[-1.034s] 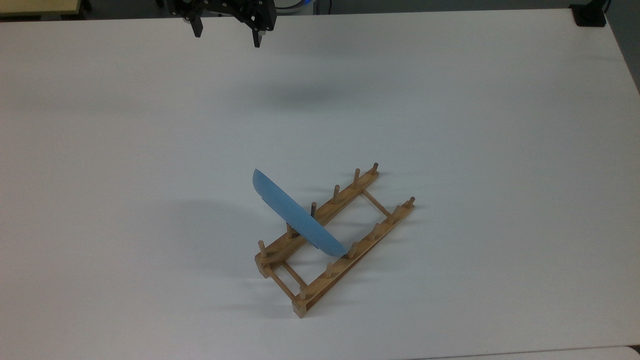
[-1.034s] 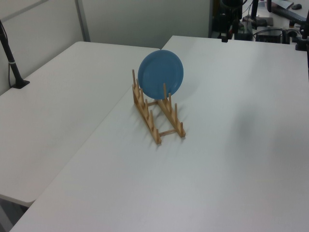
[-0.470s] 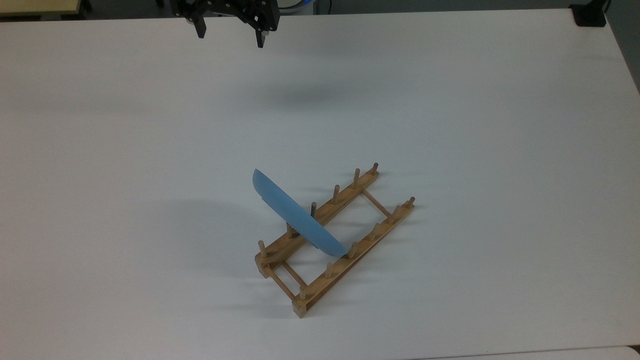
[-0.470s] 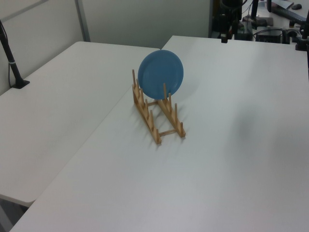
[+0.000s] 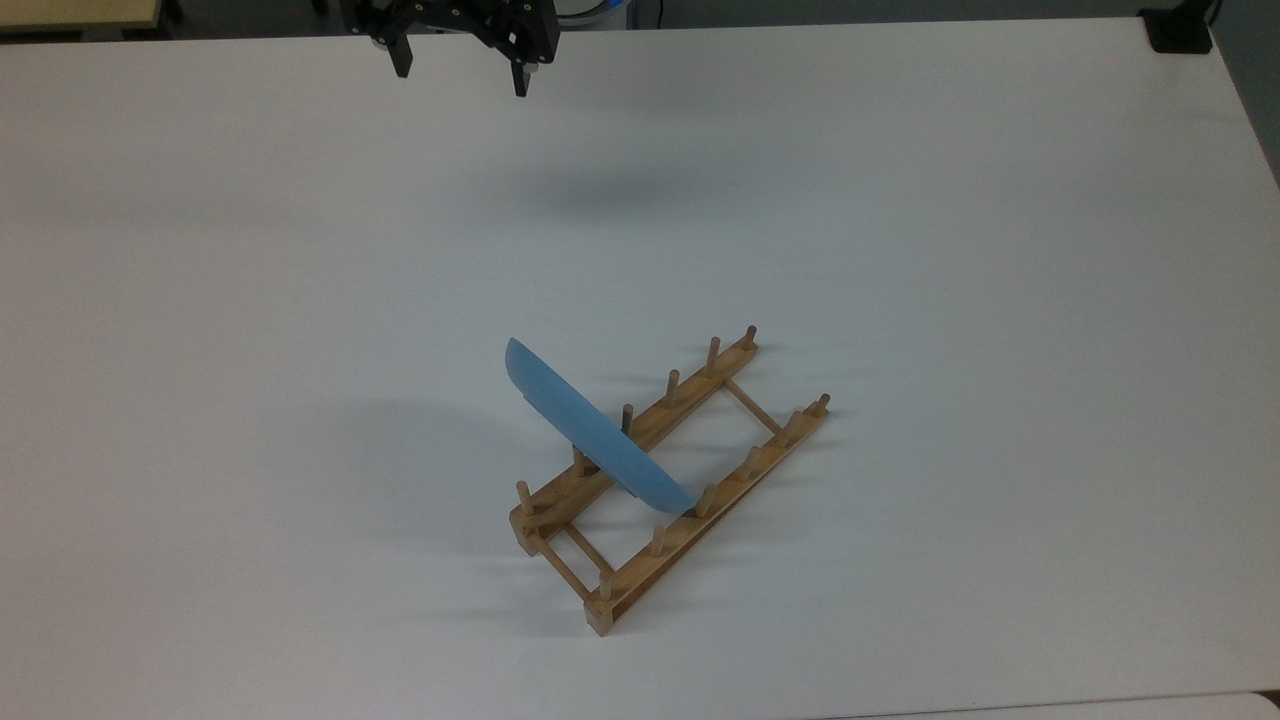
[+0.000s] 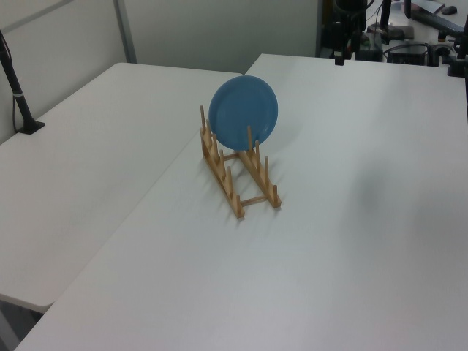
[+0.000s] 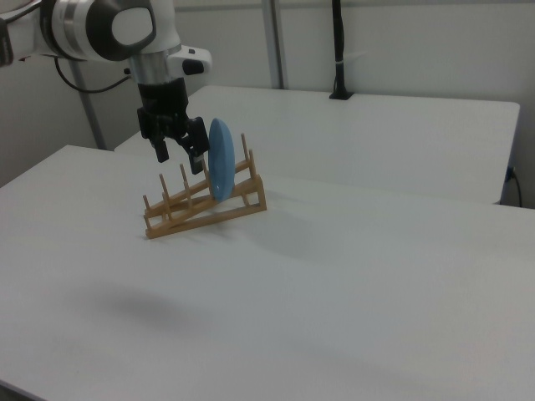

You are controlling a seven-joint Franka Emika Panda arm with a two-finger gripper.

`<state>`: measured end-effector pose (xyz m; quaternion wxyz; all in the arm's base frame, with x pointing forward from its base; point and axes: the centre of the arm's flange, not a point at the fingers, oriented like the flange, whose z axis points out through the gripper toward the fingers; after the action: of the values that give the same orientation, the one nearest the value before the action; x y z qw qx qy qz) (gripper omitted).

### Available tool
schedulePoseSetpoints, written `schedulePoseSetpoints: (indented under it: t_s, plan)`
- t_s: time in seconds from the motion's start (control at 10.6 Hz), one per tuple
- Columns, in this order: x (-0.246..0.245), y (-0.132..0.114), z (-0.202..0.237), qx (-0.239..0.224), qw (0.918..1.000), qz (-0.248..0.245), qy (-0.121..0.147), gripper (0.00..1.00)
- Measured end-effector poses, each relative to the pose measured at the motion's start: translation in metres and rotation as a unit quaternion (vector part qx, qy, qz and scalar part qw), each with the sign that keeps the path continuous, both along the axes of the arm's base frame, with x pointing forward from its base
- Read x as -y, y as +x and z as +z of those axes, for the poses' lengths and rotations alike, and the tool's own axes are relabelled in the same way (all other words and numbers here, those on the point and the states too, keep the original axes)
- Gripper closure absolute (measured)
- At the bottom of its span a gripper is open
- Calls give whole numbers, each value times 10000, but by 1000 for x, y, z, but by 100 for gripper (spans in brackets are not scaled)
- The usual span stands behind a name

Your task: Pick plate from plate rack

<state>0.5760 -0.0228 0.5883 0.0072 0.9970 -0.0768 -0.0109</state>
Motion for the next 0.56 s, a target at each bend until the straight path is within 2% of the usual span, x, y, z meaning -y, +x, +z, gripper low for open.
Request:
schedulePoseSetpoints:
  t_s: [0.38, 0.56]
  plan:
    - [1, 18, 2, 567, 9984, 24, -34, 0]
    - [5, 37, 2, 1138, 9920, 417, -346, 0]
